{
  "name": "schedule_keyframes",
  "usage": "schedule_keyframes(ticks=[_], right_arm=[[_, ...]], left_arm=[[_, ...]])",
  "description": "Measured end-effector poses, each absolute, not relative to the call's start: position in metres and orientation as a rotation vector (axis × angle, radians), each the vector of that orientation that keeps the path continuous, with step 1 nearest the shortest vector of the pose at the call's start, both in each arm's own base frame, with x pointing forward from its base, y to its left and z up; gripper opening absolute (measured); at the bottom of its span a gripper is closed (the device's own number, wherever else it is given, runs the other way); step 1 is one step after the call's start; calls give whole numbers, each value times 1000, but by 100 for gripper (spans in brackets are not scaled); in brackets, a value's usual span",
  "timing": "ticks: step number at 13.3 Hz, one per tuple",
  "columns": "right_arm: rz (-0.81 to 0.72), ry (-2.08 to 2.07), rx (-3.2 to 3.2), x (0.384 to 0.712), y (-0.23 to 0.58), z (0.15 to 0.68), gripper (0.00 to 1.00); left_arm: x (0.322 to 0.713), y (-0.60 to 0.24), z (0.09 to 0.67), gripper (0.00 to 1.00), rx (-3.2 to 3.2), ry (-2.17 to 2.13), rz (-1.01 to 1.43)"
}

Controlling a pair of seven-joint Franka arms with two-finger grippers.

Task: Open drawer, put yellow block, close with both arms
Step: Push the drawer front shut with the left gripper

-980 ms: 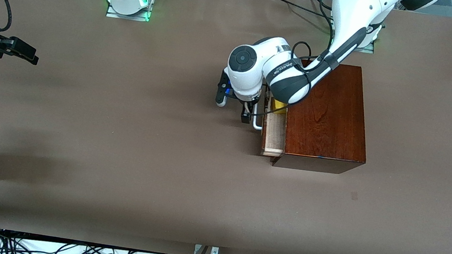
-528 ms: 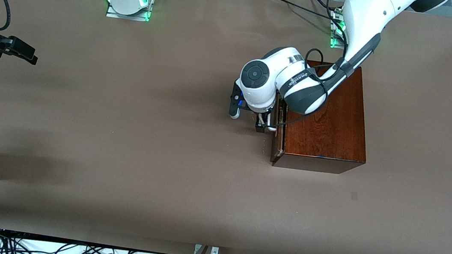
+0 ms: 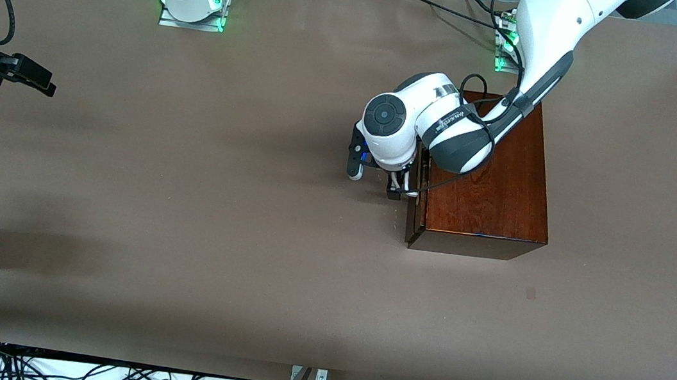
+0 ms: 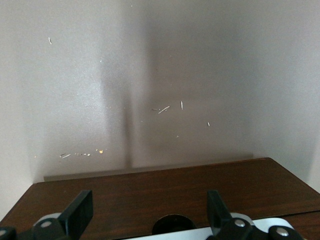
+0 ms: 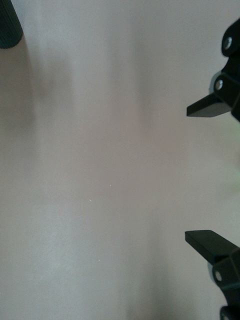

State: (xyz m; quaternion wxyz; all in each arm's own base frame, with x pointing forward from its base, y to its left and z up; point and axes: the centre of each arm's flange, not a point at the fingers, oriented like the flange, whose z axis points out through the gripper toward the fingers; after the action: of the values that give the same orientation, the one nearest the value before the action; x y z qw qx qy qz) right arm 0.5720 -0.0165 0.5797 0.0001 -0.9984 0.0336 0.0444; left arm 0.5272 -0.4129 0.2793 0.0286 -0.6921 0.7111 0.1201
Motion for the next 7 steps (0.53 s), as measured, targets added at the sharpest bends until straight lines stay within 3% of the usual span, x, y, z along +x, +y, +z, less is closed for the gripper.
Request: schedule_keyframes(ticks=[7], right_arm=[[140,106,-3136,572,-16,580,100]], left_arm=[[529,-408,280,100,-2141,2184,384]])
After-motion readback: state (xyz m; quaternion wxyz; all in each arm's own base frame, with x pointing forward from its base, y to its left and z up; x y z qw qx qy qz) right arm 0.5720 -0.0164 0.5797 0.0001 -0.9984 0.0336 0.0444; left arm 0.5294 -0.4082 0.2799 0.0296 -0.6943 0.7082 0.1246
